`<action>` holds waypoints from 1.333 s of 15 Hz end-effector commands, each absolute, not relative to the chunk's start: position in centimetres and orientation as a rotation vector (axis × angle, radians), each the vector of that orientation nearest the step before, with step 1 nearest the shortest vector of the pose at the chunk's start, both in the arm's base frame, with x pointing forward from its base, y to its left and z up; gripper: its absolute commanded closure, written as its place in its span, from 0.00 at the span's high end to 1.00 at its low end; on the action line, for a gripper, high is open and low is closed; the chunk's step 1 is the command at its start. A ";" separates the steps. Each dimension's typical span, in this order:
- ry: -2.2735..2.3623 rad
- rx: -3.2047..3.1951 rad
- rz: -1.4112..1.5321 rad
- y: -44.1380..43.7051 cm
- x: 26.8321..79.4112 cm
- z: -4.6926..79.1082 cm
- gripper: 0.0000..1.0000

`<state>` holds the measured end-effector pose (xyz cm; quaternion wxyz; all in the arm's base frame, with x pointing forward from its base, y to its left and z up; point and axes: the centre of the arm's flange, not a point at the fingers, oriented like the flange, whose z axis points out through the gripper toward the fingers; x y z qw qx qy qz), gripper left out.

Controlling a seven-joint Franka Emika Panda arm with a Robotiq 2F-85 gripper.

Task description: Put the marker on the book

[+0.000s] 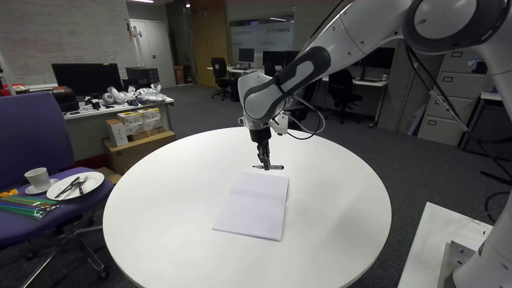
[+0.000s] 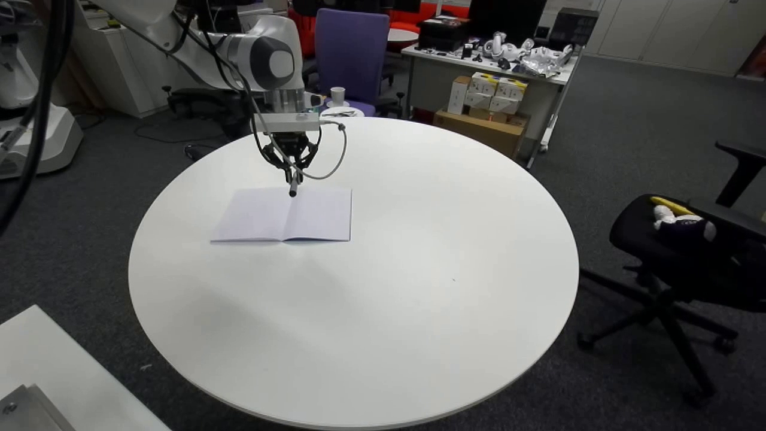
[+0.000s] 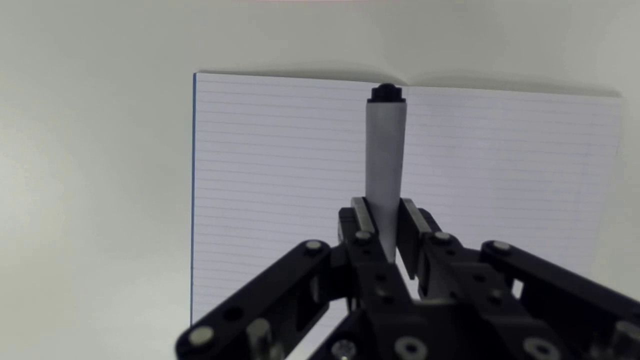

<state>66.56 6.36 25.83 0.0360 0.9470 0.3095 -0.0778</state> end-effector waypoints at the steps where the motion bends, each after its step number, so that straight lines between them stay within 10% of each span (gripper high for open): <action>1: 0.963 2.950 -0.275 5.5 66.7 26.2 0.07; 20: 0.981 2.989 -0.327 7.9 68.8 19.5 0.07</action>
